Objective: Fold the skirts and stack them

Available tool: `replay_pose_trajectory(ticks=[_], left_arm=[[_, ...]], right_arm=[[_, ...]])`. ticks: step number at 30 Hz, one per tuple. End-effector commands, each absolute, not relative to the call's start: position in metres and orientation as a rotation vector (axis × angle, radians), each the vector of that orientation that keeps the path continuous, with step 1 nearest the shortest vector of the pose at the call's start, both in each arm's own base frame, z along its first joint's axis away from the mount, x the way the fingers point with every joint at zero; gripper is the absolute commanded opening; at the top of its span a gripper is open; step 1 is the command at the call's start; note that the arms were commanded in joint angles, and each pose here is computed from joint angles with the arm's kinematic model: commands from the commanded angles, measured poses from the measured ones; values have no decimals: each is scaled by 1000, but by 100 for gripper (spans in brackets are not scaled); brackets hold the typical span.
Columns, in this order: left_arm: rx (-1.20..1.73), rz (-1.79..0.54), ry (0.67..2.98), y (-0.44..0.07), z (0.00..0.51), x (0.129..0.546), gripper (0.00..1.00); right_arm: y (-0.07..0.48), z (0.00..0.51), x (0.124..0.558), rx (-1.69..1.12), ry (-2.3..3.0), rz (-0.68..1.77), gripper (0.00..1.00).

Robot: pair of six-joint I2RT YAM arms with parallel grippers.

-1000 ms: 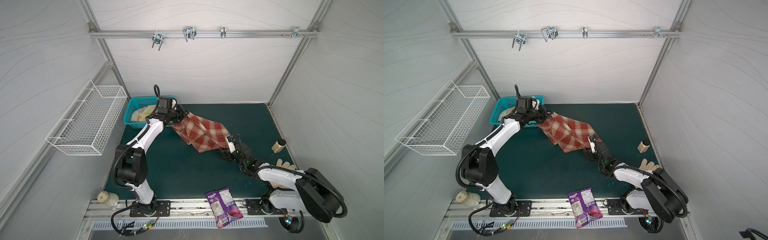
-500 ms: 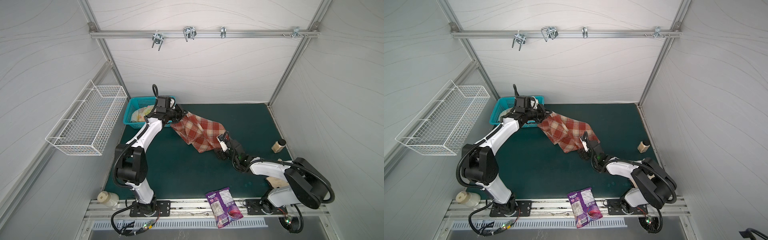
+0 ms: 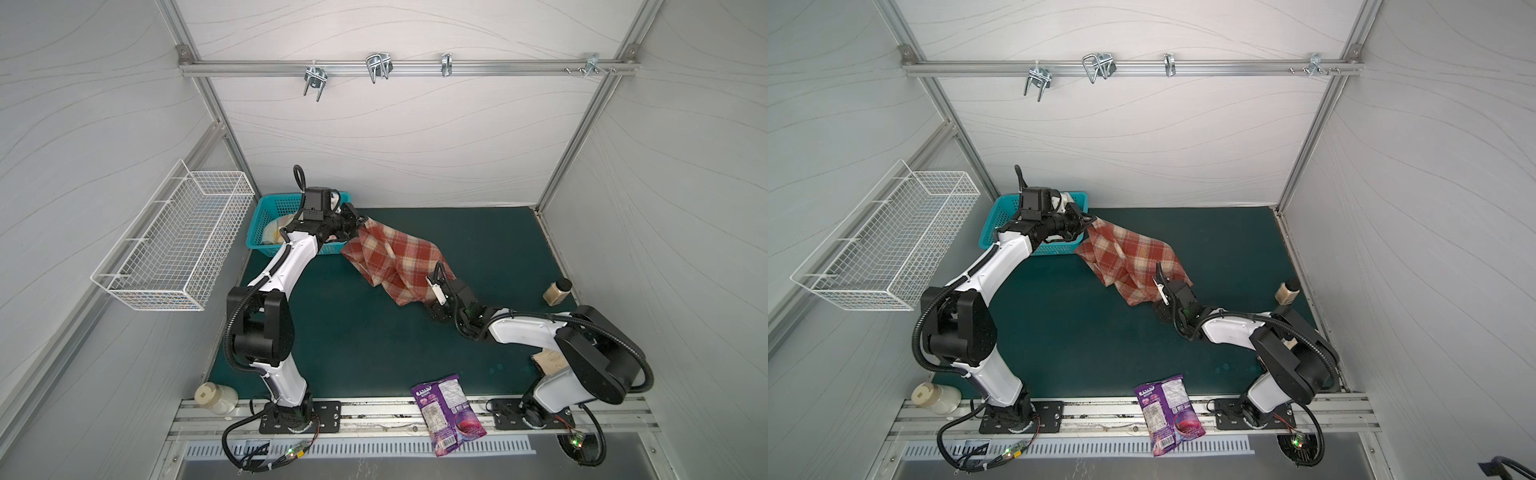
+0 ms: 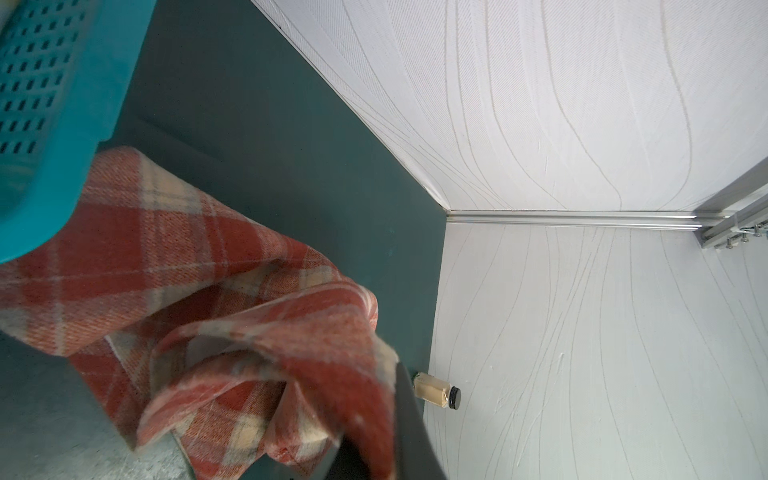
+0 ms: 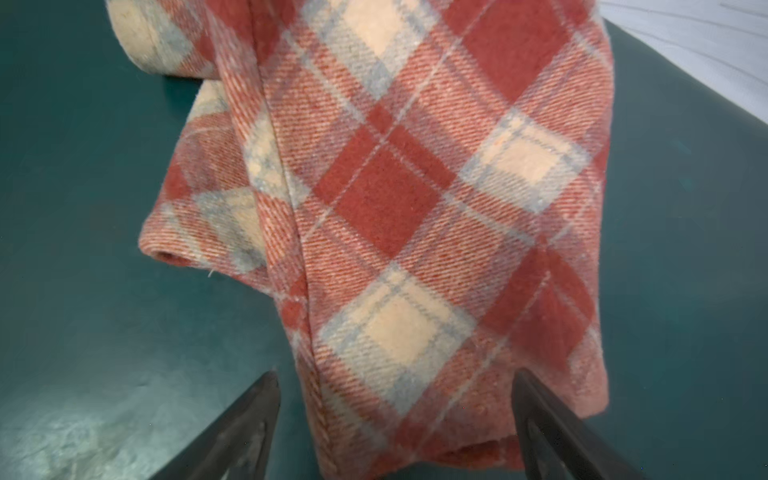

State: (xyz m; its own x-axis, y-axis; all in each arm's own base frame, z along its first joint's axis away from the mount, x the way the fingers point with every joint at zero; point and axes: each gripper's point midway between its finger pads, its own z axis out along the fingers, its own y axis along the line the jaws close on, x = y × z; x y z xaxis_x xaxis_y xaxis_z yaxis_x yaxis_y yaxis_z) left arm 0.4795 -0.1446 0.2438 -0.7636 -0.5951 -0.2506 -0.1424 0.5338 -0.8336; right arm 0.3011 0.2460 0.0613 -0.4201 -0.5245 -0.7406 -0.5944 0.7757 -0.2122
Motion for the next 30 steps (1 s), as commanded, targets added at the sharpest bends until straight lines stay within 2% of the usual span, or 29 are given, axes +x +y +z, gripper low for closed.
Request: replay_pose_trajectory(ticks=[1,5,18,26,30], left_arm=[[-561,-1184,2206,-144,261,490,0],[-567,-1184,2214,-144,257,491,0],[-572,-1182,2215,-140,255,493,0],[-569,-1179,2224,-140,253,491,0],[-567,-1180,2222,-139,254,491,0]], right_arm=[[254,54,298,-885,2125,105,85],[266,50,289,-945,2104,153,85],[265,28,292,-935,2216,92,68],[264,24,295,-895,2266,121,28],[260,34,297,-852,2264,100,18]])
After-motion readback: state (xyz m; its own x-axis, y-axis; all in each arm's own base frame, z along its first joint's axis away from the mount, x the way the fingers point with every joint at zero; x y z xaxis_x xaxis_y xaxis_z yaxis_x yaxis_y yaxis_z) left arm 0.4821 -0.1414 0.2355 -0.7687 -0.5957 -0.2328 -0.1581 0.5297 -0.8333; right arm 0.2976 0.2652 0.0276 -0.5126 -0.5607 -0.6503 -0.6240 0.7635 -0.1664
